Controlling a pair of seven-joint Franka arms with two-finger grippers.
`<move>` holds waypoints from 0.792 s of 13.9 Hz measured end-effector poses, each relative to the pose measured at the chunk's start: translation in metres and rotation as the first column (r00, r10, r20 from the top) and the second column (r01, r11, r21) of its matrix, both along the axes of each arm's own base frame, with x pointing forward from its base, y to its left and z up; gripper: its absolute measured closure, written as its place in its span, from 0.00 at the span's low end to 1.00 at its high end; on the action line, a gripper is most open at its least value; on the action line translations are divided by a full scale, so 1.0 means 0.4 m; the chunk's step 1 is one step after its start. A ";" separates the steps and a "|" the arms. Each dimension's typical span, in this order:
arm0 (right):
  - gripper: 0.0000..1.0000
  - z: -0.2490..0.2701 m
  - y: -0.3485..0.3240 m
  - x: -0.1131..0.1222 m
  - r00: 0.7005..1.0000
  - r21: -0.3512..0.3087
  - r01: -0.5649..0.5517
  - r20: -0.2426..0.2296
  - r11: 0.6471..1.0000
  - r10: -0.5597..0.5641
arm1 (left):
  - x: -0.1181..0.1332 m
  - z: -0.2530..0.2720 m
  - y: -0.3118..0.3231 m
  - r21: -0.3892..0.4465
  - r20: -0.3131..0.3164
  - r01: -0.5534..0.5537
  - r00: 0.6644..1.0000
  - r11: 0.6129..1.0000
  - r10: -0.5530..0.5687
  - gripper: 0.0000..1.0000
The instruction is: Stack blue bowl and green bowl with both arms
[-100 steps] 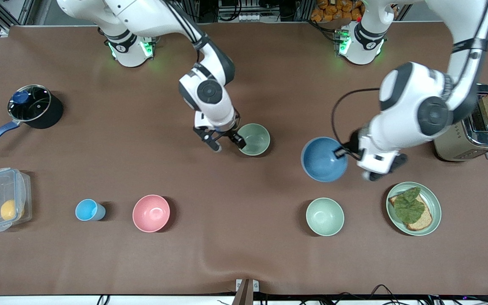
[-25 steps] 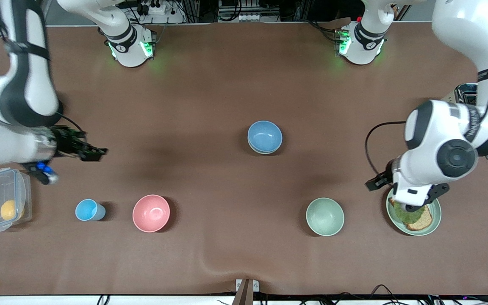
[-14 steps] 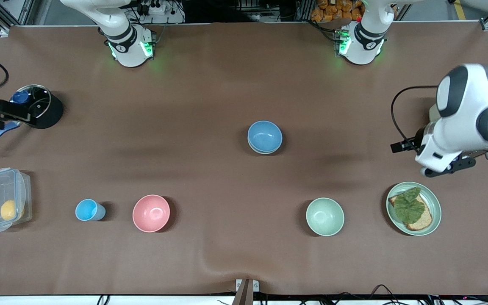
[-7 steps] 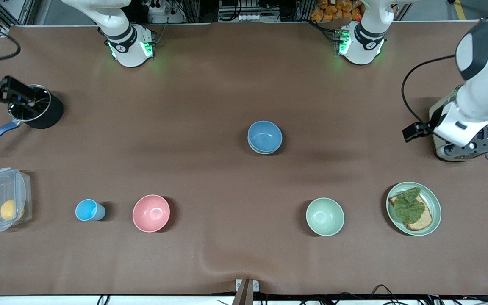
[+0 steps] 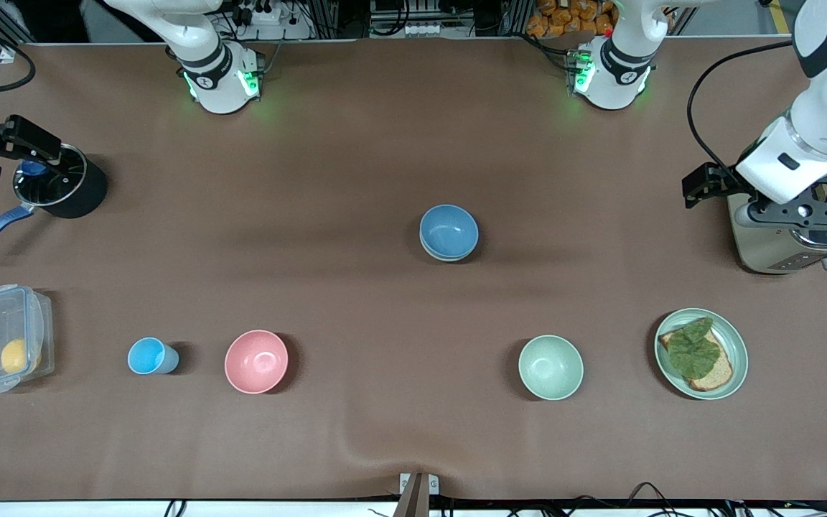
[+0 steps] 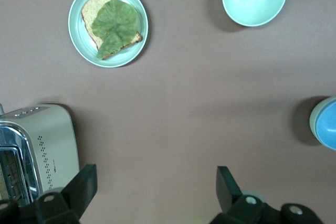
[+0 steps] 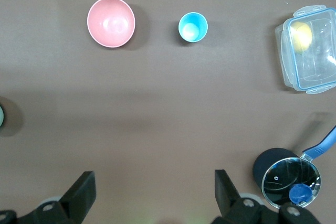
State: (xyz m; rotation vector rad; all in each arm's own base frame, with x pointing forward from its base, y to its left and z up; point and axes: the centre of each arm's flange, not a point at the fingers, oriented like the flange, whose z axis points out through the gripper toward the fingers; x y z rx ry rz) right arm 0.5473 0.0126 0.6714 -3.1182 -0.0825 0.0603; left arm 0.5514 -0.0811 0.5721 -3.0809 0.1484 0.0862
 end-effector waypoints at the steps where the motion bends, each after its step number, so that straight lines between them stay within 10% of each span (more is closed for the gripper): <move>1: 0.00 0.000 -0.001 0.000 1.000 0.000 -0.002 0.000 1.000 0.002 | -0.006 0.005 -0.001 0.003 -0.020 0.001 1.000 1.000 -0.001 0.00; 11: 0.00 -0.001 -0.010 -0.001 1.000 0.000 -0.006 -0.004 1.000 0.006 | -0.006 0.071 0.021 -0.015 -0.059 -0.021 0.998 1.000 0.020 0.00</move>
